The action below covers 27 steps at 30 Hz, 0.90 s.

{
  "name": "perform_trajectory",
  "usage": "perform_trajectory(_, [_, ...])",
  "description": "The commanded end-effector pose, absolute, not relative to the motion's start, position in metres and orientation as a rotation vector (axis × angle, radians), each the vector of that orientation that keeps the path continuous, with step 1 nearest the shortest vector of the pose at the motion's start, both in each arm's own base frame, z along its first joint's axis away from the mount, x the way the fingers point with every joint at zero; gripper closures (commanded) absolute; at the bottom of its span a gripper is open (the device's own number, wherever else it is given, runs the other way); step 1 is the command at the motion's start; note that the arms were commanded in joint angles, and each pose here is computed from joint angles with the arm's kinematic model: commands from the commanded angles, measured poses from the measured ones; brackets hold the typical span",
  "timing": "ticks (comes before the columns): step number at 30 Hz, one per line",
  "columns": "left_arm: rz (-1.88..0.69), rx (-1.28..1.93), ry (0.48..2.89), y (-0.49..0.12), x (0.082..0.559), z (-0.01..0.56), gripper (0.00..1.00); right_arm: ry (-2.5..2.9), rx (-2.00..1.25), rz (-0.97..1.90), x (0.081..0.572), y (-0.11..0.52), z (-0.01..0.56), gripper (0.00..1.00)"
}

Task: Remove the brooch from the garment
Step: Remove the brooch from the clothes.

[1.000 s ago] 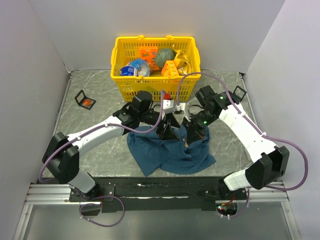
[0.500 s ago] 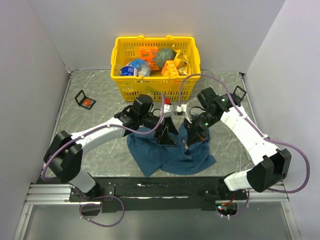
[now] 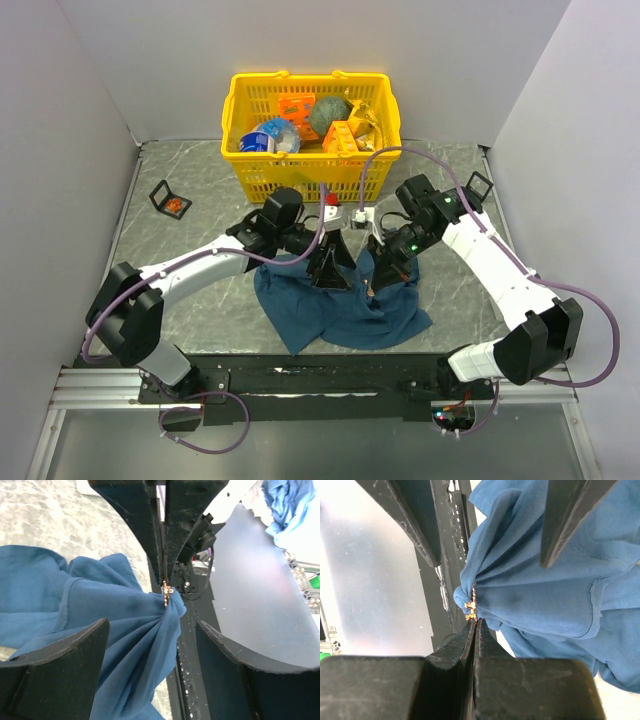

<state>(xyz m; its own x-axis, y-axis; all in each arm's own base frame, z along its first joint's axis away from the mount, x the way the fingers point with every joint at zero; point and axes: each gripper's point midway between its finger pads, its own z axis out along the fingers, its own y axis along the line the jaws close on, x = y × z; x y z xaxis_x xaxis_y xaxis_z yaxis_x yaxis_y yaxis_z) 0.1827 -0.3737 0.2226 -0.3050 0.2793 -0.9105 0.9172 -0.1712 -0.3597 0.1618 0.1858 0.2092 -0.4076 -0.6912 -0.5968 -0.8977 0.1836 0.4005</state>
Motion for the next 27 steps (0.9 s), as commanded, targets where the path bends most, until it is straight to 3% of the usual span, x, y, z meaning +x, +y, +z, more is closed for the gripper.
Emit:
perform_trajectory(1, [-1.599,1.391,1.485,-0.379,0.175,0.229,0.25,2.106,-1.497,1.131,0.149,0.187,0.228,1.00])
perform_trajectory(27, [-1.708,1.415,1.488,-0.399,0.166,0.229,0.40,2.103,-1.484,1.152,0.148,0.189,0.225,1.00])
